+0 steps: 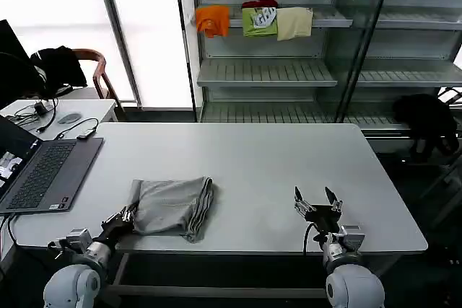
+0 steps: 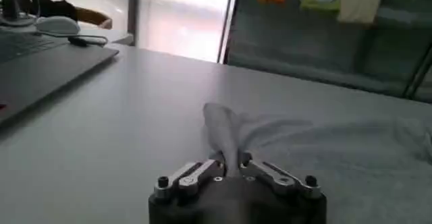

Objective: Fold and organize the clothes.

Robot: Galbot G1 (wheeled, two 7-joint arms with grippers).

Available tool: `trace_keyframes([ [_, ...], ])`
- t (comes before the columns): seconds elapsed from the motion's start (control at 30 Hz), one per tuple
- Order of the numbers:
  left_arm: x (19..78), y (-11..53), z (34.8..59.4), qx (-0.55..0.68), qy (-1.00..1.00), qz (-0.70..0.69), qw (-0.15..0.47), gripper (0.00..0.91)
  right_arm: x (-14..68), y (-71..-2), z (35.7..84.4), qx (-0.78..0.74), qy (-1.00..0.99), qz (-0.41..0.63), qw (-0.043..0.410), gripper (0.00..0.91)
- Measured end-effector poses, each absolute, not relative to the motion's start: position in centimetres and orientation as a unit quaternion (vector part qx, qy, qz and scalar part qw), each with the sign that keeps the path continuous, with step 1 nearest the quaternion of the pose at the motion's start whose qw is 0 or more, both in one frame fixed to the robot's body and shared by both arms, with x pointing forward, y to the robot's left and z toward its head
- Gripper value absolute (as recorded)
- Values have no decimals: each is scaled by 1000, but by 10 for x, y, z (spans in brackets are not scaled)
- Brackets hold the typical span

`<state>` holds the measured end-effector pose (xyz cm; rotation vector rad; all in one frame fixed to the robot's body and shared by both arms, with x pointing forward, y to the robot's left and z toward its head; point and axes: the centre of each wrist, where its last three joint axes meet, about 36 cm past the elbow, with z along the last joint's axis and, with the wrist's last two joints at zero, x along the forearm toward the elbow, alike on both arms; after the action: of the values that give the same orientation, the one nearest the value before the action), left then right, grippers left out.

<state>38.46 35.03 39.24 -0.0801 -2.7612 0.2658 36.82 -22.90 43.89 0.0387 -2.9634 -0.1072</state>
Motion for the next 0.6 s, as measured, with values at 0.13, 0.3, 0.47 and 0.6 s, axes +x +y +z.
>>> trace_keyframes([
  [0.13,386,351,397,-25,-981,89,170,0,367,-230,439,12,-995,-36,88,907],
  [0.3,389,363,413,-16,-988,59,144,10,366,-234,439,8,-995,-35,88,907],
  [0.47,394,398,443,2,-993,-20,119,10,366,-235,437,9,-995,-37,91,907],
  [0.6,400,433,476,17,-989,-98,110,10,367,-233,435,13,-995,-42,93,907],
])
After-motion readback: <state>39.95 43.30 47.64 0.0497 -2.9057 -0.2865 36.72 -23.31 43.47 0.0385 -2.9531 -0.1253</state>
